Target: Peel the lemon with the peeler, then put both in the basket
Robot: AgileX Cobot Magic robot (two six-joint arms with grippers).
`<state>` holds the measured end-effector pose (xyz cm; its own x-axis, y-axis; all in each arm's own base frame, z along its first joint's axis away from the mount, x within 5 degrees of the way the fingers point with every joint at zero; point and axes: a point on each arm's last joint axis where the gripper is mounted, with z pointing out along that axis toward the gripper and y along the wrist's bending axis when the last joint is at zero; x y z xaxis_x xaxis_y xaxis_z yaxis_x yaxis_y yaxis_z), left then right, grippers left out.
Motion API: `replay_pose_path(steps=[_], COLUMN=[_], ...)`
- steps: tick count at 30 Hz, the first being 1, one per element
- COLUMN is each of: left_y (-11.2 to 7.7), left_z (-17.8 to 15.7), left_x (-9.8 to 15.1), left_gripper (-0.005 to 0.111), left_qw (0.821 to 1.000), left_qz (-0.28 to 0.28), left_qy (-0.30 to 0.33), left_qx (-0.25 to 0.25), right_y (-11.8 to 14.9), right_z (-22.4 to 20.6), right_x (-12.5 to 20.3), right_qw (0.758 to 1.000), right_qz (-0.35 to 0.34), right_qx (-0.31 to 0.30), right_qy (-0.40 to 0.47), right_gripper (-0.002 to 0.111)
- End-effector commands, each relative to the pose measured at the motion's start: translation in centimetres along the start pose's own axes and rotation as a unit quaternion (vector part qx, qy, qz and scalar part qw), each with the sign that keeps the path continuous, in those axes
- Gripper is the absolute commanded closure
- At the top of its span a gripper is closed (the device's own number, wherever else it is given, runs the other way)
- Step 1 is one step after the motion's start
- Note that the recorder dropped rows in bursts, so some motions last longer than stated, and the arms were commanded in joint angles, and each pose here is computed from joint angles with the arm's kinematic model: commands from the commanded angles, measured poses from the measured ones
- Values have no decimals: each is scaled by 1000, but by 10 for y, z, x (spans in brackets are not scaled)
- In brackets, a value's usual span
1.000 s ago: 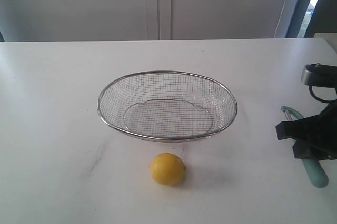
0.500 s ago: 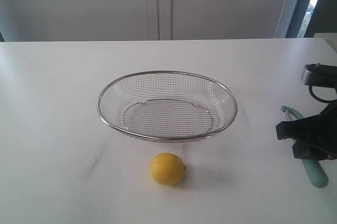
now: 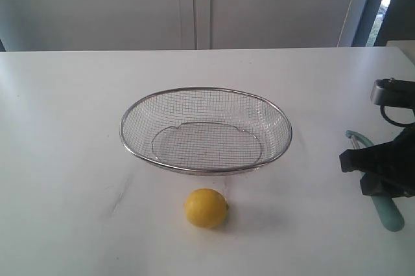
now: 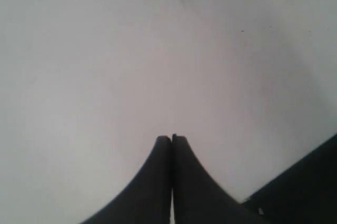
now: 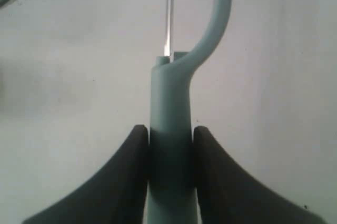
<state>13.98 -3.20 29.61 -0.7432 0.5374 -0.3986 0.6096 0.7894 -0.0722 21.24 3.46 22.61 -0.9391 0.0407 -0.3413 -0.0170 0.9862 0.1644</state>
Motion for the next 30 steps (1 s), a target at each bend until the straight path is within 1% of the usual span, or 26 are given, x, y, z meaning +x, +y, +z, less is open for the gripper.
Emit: replay_pose_path(steps=[1, 16, 25, 30], left_y=[-6, -21, -30, -37], left_z=[7, 30, 43, 52], left_x=[-11, -35, -63, -79], left_gripper=[107, 107, 107, 107], left_qw=[999, 994, 988, 984], left_qz=[31, 83, 122, 146], left_qy=[10, 24, 44, 44], left_qx=[28, 60, 84, 89], right_y=[0, 0, 0, 0], right_z=[-1, -1, -1, -1], right_x=[1, 1, 1, 1], right_qw=[1000, 1000, 1000, 1000], right_qz=[-4, -3, -3, -3], right_qx=[-2, -2, -2, -2], right_qy=[-4, -4, -4, -4], right_gripper=[108, 108, 108, 108])
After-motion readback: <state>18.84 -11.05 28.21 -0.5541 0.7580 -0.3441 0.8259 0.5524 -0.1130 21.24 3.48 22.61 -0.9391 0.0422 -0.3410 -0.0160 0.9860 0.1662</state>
